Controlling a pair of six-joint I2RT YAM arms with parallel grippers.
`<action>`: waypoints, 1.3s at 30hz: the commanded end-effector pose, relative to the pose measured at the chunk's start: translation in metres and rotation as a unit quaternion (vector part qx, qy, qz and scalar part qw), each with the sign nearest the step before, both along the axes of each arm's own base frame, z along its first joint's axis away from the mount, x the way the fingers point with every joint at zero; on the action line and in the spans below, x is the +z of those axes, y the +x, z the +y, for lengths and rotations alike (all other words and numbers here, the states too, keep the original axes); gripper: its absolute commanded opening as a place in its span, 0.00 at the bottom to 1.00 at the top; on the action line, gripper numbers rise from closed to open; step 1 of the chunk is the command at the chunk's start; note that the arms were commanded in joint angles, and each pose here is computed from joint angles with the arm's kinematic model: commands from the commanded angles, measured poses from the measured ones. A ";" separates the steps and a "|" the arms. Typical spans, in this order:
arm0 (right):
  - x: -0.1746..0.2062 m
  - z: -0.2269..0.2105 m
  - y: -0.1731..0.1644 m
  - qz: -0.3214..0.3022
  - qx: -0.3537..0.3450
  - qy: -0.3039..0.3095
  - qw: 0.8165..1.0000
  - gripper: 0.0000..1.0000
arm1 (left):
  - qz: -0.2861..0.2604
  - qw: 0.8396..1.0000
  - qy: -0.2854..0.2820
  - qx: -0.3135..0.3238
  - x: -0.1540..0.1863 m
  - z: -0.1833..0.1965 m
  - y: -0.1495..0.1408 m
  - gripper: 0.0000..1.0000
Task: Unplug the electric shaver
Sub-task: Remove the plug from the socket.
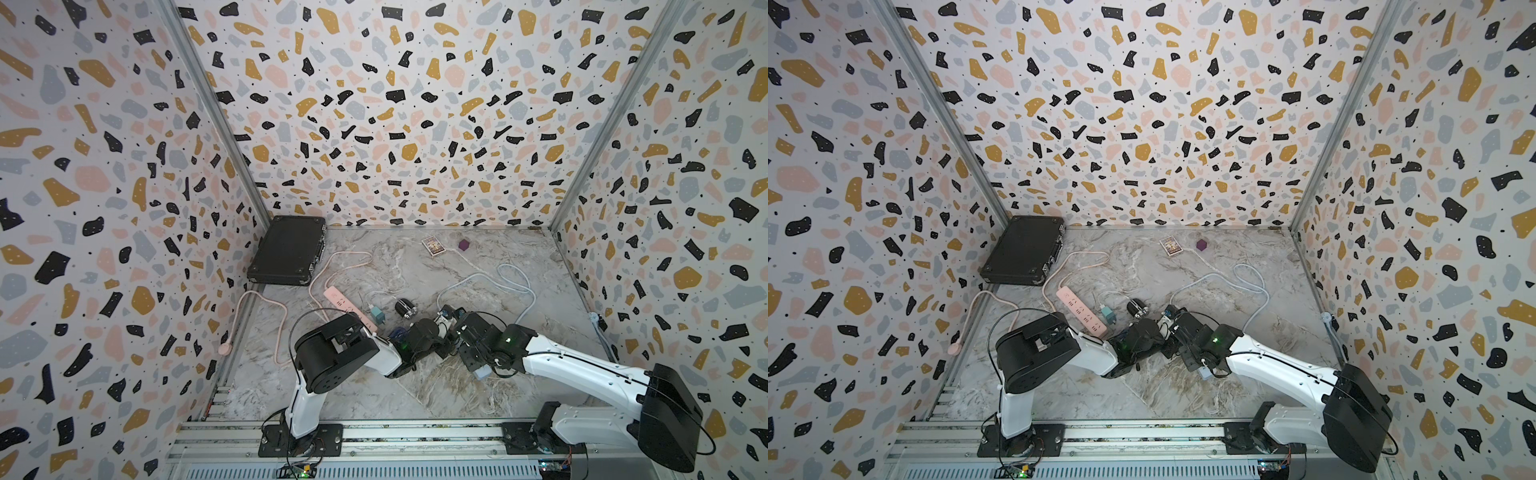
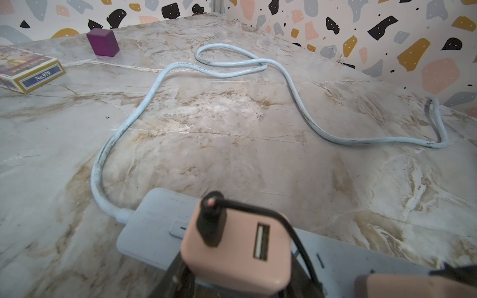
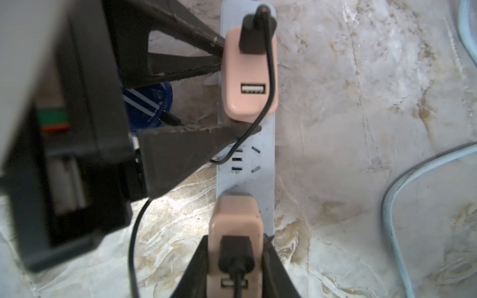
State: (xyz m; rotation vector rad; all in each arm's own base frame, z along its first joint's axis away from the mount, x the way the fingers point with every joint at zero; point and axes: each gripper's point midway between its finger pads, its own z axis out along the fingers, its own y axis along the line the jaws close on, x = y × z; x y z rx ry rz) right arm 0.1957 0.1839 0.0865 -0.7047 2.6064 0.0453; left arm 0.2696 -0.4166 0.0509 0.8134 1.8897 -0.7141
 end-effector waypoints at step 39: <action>0.106 0.057 0.035 -0.118 0.027 0.164 0.979 0.00 | 0.174 0.960 0.209 -0.069 -0.149 0.044 -0.082 0.34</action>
